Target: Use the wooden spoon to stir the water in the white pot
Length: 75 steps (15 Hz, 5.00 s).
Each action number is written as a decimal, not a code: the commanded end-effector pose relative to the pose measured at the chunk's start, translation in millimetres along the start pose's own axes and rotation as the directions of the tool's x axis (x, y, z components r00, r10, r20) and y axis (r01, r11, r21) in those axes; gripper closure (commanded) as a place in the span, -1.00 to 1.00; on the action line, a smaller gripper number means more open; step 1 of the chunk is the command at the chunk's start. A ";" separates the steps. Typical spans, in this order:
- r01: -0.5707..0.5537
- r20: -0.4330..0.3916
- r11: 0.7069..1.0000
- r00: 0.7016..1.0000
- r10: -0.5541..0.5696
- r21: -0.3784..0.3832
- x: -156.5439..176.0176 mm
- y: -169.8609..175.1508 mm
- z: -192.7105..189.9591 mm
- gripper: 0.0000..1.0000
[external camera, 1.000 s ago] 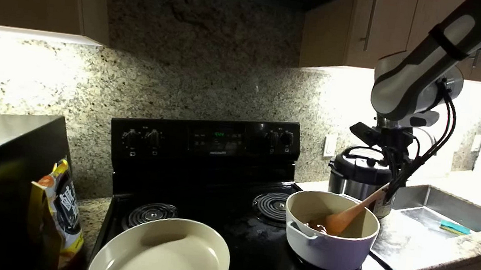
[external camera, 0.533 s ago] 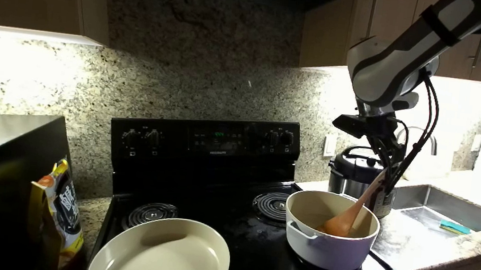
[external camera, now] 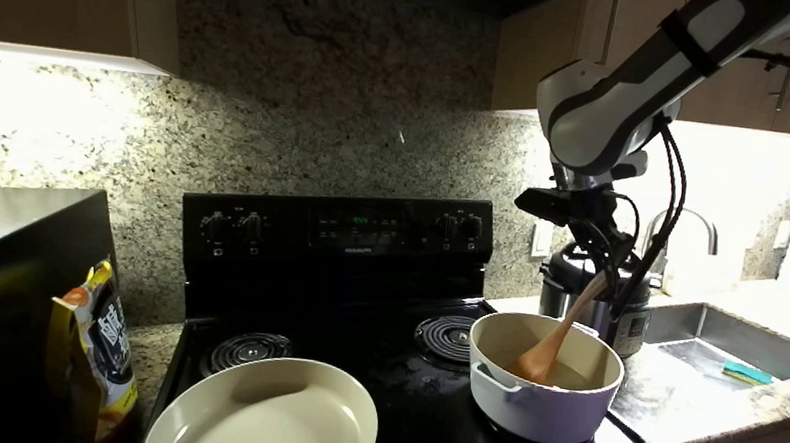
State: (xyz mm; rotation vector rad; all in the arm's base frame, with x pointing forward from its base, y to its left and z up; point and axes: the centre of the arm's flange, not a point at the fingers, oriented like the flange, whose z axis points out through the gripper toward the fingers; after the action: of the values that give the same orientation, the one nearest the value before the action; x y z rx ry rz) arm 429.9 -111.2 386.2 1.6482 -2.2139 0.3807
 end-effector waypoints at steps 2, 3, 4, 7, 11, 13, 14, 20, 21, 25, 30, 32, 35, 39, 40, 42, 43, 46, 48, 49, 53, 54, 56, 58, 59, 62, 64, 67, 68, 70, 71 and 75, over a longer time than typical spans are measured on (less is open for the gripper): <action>-0.059 0.003 0.998 0.998 0.059 0.001 14.6 -33.7 16.6 0.80; -0.084 -0.005 0.996 0.996 0.084 -0.004 20.0 -37.4 20.7 0.80; -0.095 -0.006 0.995 0.995 0.095 -0.012 24.8 -40.4 23.2 0.80; -0.119 -0.057 0.992 0.992 0.116 -0.044 32.9 -36.4 33.7 0.80; -0.095 -0.116 0.994 0.989 0.087 -0.063 36.2 -16.5 41.8 0.80; -0.053 -0.141 0.997 0.989 0.044 -0.061 34.2 -7.2 41.6 0.80; -0.030 -0.148 0.998 0.989 0.021 -0.058 31.7 -4.0 40.5 0.80; 0.131 -0.178 0.991 0.975 -0.133 -0.020 10.5 8.5 38.0 0.80; 0.153 -0.181 0.988 0.972 -0.152 -0.009 6.2 7.9 36.1 0.80; 0.223 -0.147 0.973 0.966 -0.213 0.054 -1.9 -6.9 26.0 0.80; 0.223 -0.087 0.965 0.973 -0.212 0.139 2.0 -28.9 18.3 0.80; 0.200 -0.096 0.971 0.977 -0.188 0.130 6.9 -33.2 19.9 0.80; 0.170 -0.117 0.980 0.980 -0.158 0.100 17.7 -30.8 27.5 0.80; 0.161 -0.136 0.985 0.979 -0.152 0.061 36.7 -13.6 43.5 0.80; 0.171 -0.137 0.984 0.977 -0.163 0.052 39.1 -8.1 47.4 0.80; 0.205 -0.137 0.978 0.971 -0.198 0.041 37.3 0.1 54.0 0.80; 0.226 -0.139 0.973 0.966 -0.219 0.036 34.7 2.6 56.3 0.80; 0.324 -0.132 0.946 0.939 -0.317 0.030 18.5 1.7 60.1 0.80; 0.380 -0.124 0.924 0.920 -0.372 0.042 7.6 -2.8 57.4 0.80; 0.392 -0.125 0.919 0.915 -0.383 0.053 3.1 -5.9 53.7 0.80; 0.396 -0.111 0.911 0.917 -0.384 0.116 -6.6 -20.1 36.2 0.80; 0.392 -0.108 0.912 0.919 -0.380 0.125 -7.5 -24.7 32.5 0.80; 0.341 -0.124 0.932 0.937 -0.327 0.120 -6.8 -34.5 28.0 0.80; 0.306 -0.141 0.945 0.947 -0.289 0.118 -2.5 -42.5 26.3 0.80; 0.288 -0.142 0.950 0.952 -0.270 0.120 0.5 -44.4 26.3 0.80; 0.222 -0.153 0.968 0.967 -0.203 0.118 12.8 -43.0 36.1 0.81; 0.194 -0.161 0.975 0.971 -0.176 0.107 19.5 -37.5 45.4 0.80; 0.174 -0.173 0.982 0.972 -0.159 0.076 29.4 -23.3 61.1 0.81; 0.170 -0.174 0.983 0.972 -0.156 0.067 32.5 -17.3 65.9 0.81; 0.199 -0.168 0.978 0.968 -0.188 0.055 31.4 -4.9 74.4 0.80; 0.212 -0.168 0.976 0.965 -0.201 0.048 28.0 -1.3 76.9 0.80; 0.285 -0.146 0.957 0.950 -0.275 0.053 4.5 -2.8 75.9 0.80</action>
State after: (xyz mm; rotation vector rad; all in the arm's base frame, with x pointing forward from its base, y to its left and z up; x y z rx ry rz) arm 424.2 -163.0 320.1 1.8100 -1.8990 0.4715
